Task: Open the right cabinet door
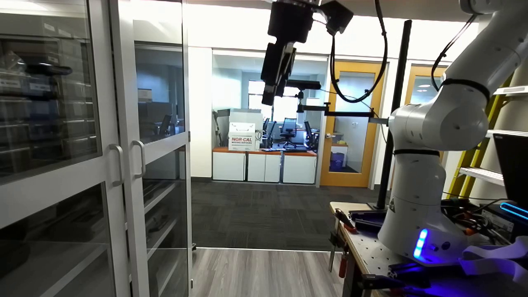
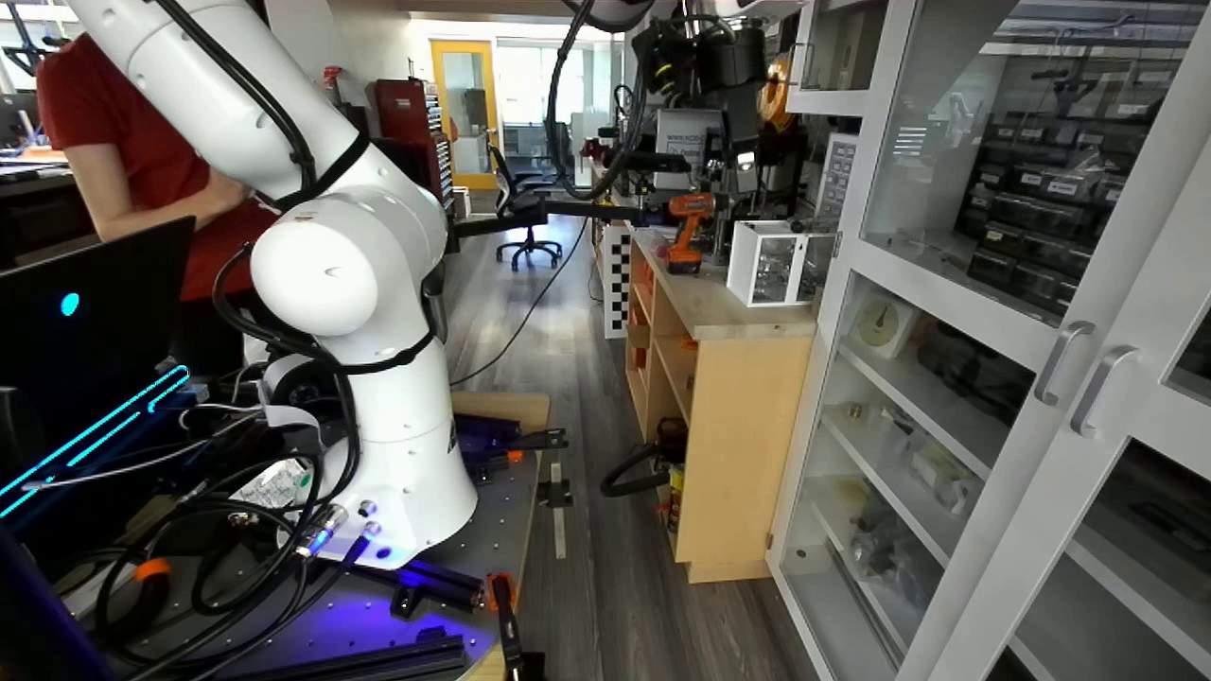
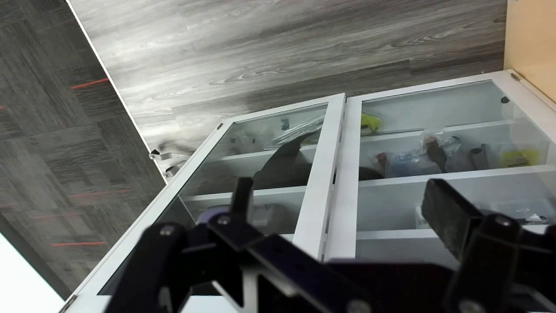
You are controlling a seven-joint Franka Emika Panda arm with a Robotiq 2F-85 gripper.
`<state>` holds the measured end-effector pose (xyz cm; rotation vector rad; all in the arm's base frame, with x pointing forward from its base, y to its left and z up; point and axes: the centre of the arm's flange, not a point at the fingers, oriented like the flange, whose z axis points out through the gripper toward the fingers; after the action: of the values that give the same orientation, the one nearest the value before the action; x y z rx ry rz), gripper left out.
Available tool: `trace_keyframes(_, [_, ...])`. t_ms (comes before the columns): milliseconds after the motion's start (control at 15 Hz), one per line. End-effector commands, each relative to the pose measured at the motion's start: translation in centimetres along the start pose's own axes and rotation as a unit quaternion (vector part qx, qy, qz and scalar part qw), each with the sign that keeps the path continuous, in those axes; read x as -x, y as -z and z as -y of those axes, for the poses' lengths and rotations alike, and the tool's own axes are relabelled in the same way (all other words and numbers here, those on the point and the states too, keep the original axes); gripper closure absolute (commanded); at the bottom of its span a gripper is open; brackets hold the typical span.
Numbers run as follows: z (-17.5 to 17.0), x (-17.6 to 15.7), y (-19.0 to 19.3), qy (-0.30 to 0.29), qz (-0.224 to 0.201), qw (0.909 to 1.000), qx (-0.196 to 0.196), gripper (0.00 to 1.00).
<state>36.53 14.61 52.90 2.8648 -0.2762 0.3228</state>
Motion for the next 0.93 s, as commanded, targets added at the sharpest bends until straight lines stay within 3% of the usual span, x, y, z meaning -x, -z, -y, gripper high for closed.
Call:
trace_keyframes(0, [-1.1,-1.9,-1.9,0.001,-0.011,0.9999,0.006,0.00])
trace_keyframes(333, [-1.1,-1.9,-2.3,-0.008,0.009,0.9999,0.003,0.00])
trace_keyframes(867, [-1.2,-2.2,-2.9,-0.014,0.002,0.9999,0.003,0.00])
